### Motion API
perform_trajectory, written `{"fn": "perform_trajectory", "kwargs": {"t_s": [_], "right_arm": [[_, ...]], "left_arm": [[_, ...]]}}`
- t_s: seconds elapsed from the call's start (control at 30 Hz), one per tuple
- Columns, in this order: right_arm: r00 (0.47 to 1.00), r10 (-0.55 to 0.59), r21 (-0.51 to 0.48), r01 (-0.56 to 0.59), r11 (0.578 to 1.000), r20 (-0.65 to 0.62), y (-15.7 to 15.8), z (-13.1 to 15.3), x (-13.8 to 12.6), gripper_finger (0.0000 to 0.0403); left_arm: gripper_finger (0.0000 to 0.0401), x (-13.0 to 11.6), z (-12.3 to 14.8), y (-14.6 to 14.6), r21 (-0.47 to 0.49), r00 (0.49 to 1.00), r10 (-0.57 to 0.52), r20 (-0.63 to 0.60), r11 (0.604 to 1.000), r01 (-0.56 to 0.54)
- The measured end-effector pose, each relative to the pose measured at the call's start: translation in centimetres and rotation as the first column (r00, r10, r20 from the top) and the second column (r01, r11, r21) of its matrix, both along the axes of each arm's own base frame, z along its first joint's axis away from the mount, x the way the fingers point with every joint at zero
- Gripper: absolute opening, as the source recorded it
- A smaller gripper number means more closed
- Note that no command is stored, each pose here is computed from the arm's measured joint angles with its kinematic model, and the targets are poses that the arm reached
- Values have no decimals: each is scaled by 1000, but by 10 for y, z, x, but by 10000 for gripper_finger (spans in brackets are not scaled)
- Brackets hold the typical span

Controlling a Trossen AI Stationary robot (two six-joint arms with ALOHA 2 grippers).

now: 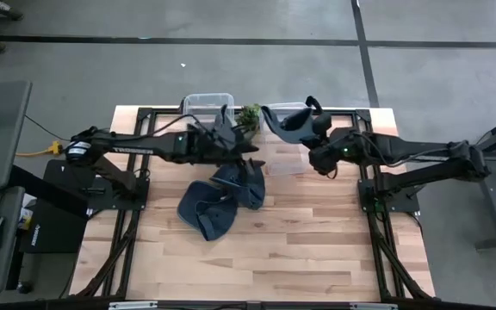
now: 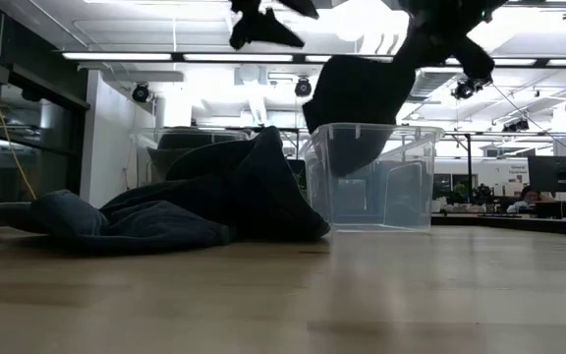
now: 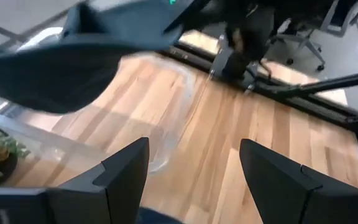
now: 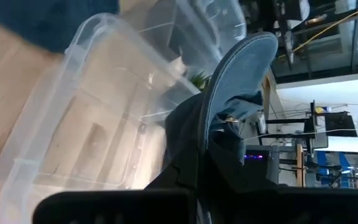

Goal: Pick & Place hat
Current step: Put the bottom blue cap into the right transparent bin

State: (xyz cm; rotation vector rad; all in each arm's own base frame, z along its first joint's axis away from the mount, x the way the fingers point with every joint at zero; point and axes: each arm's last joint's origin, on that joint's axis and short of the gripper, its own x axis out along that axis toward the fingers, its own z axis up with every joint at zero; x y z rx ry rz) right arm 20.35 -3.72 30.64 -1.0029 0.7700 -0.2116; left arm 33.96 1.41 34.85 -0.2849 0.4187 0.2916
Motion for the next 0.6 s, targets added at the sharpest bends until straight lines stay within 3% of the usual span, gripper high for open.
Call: {"fn": "perform_trajectory", "kwargs": {"t_s": [0.33,0.5,0.6], "right_arm": [[997,12,-34,-15,999,-77,-2,-39,12,3],[995,-4,-66,-2,998,-96,-3,-42,11,3],[997,12,-25,-14,1000,-81,-4,-42,11,3]], "left_arm": [[247,-3,0,-42,40,999,52,9,998,-52],[247,-5,1,-57,36,996,81,28,996,-82],[247,-6,3,-66,38,995,86,54,995,-89]]}}
